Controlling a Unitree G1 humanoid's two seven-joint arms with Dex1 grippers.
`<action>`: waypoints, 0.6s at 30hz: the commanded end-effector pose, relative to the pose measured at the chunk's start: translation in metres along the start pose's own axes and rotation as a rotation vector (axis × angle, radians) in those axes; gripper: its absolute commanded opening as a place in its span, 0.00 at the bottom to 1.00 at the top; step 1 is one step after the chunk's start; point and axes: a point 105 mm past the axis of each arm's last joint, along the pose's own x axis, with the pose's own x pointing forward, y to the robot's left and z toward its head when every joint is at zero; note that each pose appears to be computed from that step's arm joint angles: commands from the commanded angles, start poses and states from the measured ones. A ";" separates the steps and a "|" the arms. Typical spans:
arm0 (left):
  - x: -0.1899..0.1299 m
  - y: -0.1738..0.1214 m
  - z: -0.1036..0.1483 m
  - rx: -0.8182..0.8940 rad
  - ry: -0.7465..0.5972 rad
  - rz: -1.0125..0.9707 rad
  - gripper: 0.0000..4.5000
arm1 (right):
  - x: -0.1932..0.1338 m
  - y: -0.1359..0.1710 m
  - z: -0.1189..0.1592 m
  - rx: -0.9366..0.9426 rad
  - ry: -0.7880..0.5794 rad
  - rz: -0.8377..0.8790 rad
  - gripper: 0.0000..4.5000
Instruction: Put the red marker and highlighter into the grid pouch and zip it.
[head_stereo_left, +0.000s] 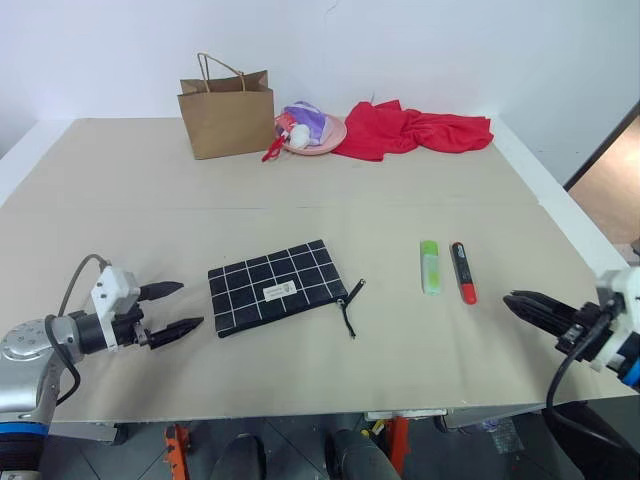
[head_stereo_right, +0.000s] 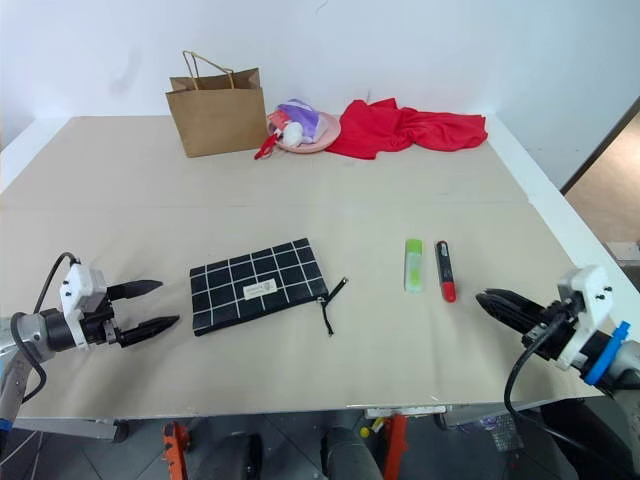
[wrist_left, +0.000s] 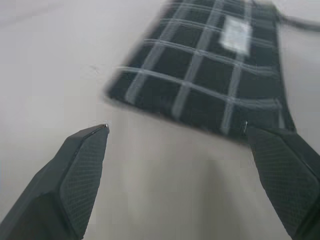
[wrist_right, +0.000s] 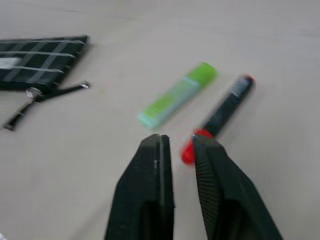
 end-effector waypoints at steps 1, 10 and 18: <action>0.009 -0.004 0.015 0.211 0.004 -0.070 1.00 | 0.031 0.028 0.024 -0.074 -0.044 0.168 0.00; 0.025 -0.017 0.010 0.503 0.082 -0.217 1.00 | 0.126 0.098 0.040 -0.206 -0.040 0.458 0.00; 0.030 -0.017 0.009 0.608 0.091 -0.227 1.00 | 0.180 0.131 0.028 -0.344 0.019 0.556 0.00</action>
